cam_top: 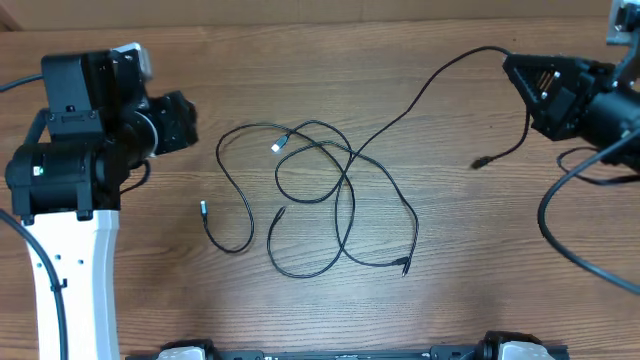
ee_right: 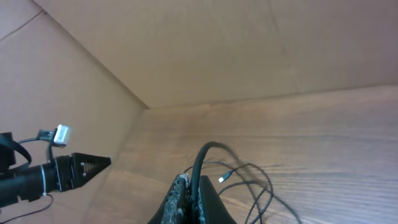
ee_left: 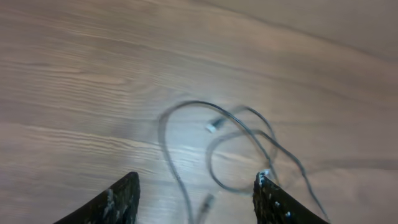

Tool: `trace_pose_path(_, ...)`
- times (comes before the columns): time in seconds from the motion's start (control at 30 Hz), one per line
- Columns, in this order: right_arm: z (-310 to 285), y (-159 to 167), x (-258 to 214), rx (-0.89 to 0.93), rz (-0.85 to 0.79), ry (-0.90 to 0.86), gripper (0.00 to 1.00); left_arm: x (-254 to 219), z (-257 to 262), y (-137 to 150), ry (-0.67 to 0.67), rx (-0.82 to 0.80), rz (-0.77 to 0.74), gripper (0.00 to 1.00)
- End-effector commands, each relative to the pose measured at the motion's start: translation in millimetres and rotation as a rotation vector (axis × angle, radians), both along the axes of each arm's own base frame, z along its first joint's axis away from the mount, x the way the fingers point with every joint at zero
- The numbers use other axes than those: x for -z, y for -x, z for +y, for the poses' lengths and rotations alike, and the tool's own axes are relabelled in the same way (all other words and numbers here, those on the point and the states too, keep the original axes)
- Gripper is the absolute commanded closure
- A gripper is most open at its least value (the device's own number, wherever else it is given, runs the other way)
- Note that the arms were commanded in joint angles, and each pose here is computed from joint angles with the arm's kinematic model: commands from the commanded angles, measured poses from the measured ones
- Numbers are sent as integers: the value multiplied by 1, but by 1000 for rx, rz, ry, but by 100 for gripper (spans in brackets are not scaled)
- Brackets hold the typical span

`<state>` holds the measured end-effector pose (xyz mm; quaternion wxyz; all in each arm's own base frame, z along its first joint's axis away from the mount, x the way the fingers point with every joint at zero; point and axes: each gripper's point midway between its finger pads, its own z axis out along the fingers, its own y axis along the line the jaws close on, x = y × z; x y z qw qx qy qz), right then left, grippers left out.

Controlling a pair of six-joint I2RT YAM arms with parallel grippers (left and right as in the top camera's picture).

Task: Untangle cables

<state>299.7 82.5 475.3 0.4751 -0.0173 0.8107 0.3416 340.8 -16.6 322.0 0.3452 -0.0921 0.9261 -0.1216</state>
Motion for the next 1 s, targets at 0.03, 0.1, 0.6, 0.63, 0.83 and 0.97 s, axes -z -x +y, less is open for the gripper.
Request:
trace_pose_path(0.03, 12, 3, -7, -83, -3, -48, 96, 5, -55, 0, 105, 245, 19, 41)
trace_pose_path(0.1, 17, 5, -8, -120, -3, -64, 96, 14, -72, -2, 118, 297, 48, 42)
trace_pose_path(0.6, 30, 24, -9, -206, 37, -123, 96, 92, -256, -31, 149, 852, 46, 37)
trace_pose_path(0.63, 29, 24, -8, -201, 41, -121, 96, 99, -266, -34, 147, 870, 41, 37)
trace_pose_path(0.83, 27, 22, -2, -180, 67, -115, 96, 136, -308, -61, 150, 926, -21, 34)
trace_pose_path(0.97, 26, 20, 2, -178, 82, -110, 96, 158, -333, -72, 172, 968, -62, 34)
